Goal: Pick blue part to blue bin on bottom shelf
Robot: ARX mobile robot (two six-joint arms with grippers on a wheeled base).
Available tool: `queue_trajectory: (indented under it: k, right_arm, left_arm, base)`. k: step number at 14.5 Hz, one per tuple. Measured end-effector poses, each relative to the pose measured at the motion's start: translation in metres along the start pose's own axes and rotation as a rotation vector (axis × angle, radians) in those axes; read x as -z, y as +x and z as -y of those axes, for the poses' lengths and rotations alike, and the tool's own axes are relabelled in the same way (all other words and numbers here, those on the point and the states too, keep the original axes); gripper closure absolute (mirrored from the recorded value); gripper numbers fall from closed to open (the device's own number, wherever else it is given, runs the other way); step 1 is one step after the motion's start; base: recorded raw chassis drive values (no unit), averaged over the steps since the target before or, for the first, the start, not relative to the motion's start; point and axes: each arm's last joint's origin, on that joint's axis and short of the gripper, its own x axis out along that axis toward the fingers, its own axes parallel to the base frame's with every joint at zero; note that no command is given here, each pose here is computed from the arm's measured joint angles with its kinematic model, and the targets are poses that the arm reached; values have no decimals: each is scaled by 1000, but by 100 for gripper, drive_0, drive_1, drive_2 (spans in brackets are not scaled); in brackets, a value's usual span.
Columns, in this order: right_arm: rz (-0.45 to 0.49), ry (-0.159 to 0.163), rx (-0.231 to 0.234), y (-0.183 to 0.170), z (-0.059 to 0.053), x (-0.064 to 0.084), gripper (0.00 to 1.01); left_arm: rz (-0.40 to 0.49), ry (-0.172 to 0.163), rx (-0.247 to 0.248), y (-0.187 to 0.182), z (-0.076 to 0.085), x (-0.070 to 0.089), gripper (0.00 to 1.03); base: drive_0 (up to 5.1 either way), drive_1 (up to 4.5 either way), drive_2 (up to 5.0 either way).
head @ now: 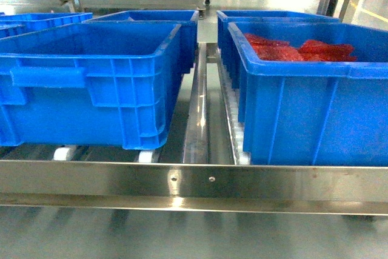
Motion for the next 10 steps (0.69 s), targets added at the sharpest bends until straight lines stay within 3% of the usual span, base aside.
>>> queue_trajectory:
  k: [10]
  right_arm:
    - [2,0,0,0,0,0,3]
  left_arm:
    - [0,0,0,0,0,0,60]
  base:
    - [-3,400,-406]
